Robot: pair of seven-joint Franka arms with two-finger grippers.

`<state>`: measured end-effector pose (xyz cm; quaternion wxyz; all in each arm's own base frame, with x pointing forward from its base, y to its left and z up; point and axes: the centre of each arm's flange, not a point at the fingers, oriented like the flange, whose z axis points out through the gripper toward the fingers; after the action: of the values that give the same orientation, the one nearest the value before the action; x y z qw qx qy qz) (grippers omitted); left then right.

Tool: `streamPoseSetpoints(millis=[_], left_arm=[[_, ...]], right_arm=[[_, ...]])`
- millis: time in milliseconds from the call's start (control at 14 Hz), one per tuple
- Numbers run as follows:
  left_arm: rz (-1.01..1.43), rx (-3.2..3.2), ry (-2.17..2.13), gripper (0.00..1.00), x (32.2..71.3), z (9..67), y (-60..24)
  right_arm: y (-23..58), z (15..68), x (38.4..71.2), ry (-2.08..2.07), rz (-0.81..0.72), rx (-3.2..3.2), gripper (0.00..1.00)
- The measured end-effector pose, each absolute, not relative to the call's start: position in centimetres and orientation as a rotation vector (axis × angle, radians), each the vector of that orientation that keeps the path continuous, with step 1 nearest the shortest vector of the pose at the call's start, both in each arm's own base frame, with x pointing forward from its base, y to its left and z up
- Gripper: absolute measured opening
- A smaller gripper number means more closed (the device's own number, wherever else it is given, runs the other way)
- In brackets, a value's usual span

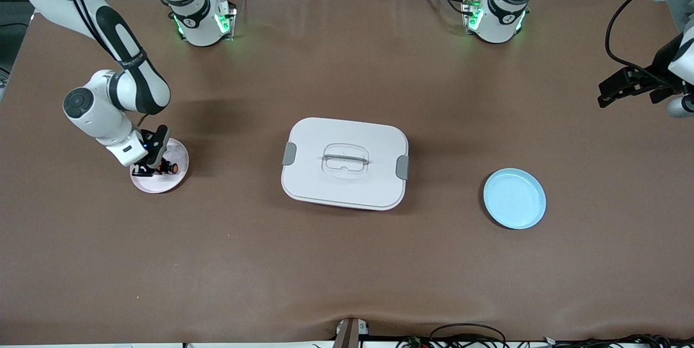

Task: Transfer orange switch to right arm and place
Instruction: 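Lower the switch onto the white plate and open the right gripper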

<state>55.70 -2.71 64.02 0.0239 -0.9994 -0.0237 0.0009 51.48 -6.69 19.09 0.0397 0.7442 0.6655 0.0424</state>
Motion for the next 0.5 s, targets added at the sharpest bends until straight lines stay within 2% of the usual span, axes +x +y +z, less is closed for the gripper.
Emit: streamPoseSetpoints(millis=[214,285,499], left_arm=[[-0.026,-3.094,-0.069,1.00,55.85,64.20,-2.73],[-0.026,-3.094,-0.068,1.00,55.87,64.15,-2.73],[-0.014,-3.094,-0.068,1.00,55.87,63.74,-2.74]], right_arm=[[-6.73,19.13,51.85,2.037,0.135,2.278,0.41],[-6.77,19.15,52.02,2.035,0.137,2.277,0.45],[-6.98,19.18,52.47,2.028,0.142,2.278,0.76]])
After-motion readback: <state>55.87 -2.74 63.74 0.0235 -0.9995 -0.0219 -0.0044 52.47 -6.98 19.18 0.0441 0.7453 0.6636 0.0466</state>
